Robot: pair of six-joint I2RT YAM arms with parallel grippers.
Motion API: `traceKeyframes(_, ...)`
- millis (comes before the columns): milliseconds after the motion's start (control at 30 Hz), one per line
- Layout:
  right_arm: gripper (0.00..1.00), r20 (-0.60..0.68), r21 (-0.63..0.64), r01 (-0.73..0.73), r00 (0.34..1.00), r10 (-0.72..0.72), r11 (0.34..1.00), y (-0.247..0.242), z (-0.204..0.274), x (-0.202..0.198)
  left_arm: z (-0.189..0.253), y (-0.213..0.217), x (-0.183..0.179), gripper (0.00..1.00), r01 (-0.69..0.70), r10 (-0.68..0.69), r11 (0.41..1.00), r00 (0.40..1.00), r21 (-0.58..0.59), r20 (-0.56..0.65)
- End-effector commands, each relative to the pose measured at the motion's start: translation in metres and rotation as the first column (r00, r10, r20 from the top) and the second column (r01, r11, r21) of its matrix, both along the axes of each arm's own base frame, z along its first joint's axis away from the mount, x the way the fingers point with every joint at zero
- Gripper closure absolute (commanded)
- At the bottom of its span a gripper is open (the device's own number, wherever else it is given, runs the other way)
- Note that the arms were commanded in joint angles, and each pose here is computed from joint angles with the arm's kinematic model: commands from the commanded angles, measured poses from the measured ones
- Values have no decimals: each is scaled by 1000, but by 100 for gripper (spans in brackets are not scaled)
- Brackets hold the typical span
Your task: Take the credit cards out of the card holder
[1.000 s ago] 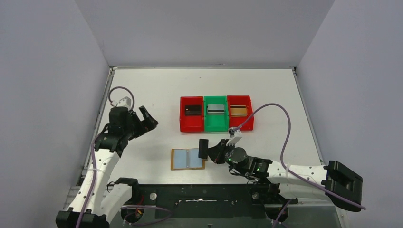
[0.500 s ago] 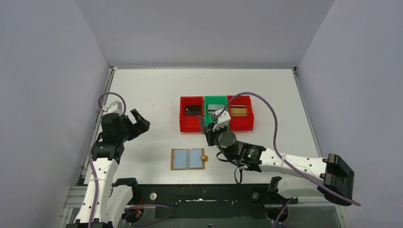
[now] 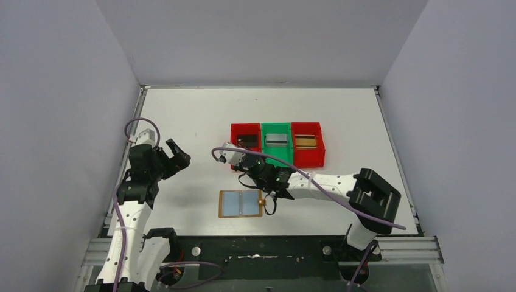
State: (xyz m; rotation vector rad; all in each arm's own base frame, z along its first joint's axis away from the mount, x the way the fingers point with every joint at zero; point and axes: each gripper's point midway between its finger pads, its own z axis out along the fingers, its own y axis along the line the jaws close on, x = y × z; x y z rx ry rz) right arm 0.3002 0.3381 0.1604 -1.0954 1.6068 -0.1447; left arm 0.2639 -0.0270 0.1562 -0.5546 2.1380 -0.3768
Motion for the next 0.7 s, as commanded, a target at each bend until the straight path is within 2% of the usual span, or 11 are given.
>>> traceKeyframes(0,100,45,-128,-117,991,124,985,18,13,32,22,8,9,4,-24,21,999,996,29,90)
traceKeyframes(267,100,16,-174,-149,988,154,973,23,7,64,24,10,9,4,-35,31,999,995,33,98)
traceKeyframes(533,100,-34,-200,-206,979,203,958,30,-6,72,25,11,8,4,-39,36,999,994,34,104)
traceKeyframes(667,100,-34,-218,-182,983,179,959,30,-13,80,26,11,8,4,-39,35,999,994,32,106)
